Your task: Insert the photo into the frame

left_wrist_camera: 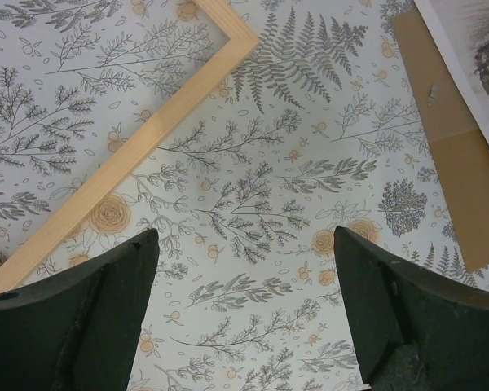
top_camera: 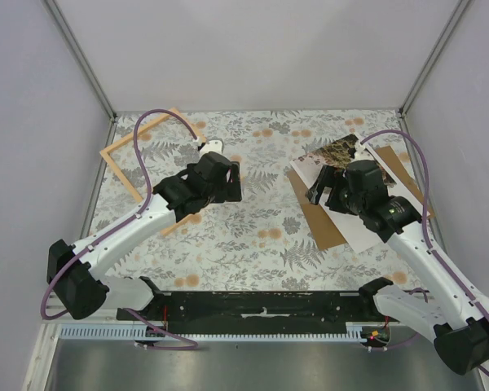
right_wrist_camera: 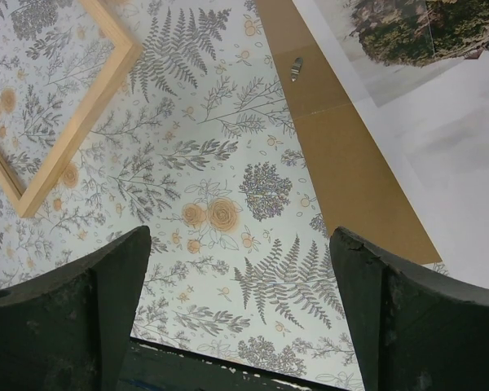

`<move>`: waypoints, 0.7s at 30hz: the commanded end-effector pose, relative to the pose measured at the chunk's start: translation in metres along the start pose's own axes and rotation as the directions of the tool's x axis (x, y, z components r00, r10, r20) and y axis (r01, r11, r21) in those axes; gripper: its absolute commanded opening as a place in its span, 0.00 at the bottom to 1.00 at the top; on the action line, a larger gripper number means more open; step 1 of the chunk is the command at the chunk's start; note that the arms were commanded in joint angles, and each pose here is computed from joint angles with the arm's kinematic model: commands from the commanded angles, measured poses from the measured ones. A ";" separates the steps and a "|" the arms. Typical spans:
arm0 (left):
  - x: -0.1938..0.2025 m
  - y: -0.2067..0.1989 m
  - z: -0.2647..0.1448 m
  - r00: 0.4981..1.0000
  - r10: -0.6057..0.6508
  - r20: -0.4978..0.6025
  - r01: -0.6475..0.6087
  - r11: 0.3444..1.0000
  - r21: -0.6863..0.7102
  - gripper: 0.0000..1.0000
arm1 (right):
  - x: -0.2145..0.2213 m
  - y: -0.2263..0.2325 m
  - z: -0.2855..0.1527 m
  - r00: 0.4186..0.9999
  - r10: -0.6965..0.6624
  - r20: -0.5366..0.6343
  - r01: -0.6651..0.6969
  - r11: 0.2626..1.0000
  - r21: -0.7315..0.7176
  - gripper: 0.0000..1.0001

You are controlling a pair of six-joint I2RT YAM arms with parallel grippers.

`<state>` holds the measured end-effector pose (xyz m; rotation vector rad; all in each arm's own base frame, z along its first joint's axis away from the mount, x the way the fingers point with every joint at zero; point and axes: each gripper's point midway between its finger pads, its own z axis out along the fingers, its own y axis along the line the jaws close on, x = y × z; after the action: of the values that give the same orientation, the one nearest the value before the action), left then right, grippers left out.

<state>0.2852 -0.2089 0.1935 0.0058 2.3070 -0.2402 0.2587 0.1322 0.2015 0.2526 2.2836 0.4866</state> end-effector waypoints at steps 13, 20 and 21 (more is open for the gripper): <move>0.010 0.006 0.005 0.993 -0.112 -0.027 0.113 0.993 0.046 0.89 | -0.003 0.004 0.000 1.000 -0.011 0.012 0.011 0.999 -0.030 0.98; 0.043 0.014 0.029 0.978 -0.178 -0.106 0.192 0.972 0.139 0.83 | 0.001 0.009 0.000 1.000 -0.024 0.002 0.024 0.998 -0.066 0.98; 0.049 0.019 0.035 0.978 -0.179 -0.111 0.194 0.971 0.141 0.82 | 0.000 0.009 0.001 1.000 -0.029 0.002 0.029 0.998 -0.064 0.98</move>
<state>0.2711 -0.1908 0.1324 -0.0899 2.4310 -0.3567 0.2556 0.1371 0.1979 0.2328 2.2992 0.5178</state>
